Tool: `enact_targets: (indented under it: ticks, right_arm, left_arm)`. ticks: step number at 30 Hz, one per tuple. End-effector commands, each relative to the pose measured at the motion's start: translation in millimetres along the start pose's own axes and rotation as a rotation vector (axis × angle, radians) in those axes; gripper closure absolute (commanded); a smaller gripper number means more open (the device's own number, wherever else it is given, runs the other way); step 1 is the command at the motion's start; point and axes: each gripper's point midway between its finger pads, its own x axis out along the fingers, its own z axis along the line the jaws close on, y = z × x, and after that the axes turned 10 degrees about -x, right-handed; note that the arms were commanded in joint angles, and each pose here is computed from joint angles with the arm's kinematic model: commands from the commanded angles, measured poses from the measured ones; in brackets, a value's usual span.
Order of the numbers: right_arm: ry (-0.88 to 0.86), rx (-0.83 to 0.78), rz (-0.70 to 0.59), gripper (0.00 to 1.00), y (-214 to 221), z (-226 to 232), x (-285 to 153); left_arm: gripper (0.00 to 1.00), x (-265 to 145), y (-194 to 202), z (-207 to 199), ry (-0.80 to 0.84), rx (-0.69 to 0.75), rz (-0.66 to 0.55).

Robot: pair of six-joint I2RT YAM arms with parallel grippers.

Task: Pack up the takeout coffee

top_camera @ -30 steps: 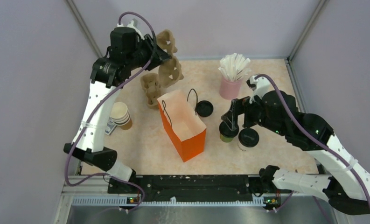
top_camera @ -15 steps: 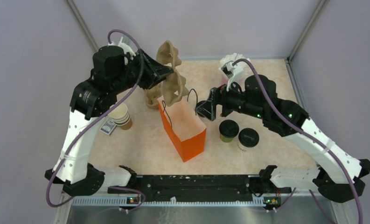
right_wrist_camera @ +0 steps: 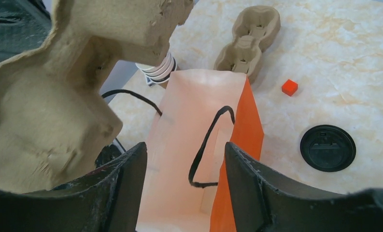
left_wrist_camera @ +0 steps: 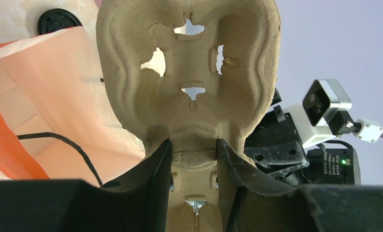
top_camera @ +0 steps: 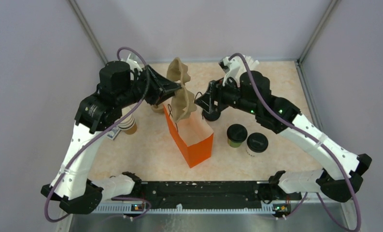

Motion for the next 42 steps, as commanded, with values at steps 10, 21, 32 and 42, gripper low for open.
enact_targets:
  ticks: [10,21,32,42]
  right_arm:
    - [0.093,0.033,-0.045,0.86,-7.2,-27.0,26.8]
    - [0.258,0.363,0.004,1.00,-3.6,-39.4,13.5]
    - [0.365,0.495,-0.123,1.00,-19.9,-37.6,-4.1]
    - [0.357,0.474,-0.095,1.00,0.3,-37.7,-7.1]
  left_arm:
    - [0.70,-0.7,7.5,-9.3,0.064,0.000,0.039]
    - [0.70,10.2,9.2,-4.8,0.096,-0.003,0.034]
    - [0.71,42.0,21.0,-22.5,0.068,0.075,-0.017]
    - [0.75,27.8,46.2,14.1,-0.040,0.044,-0.075]
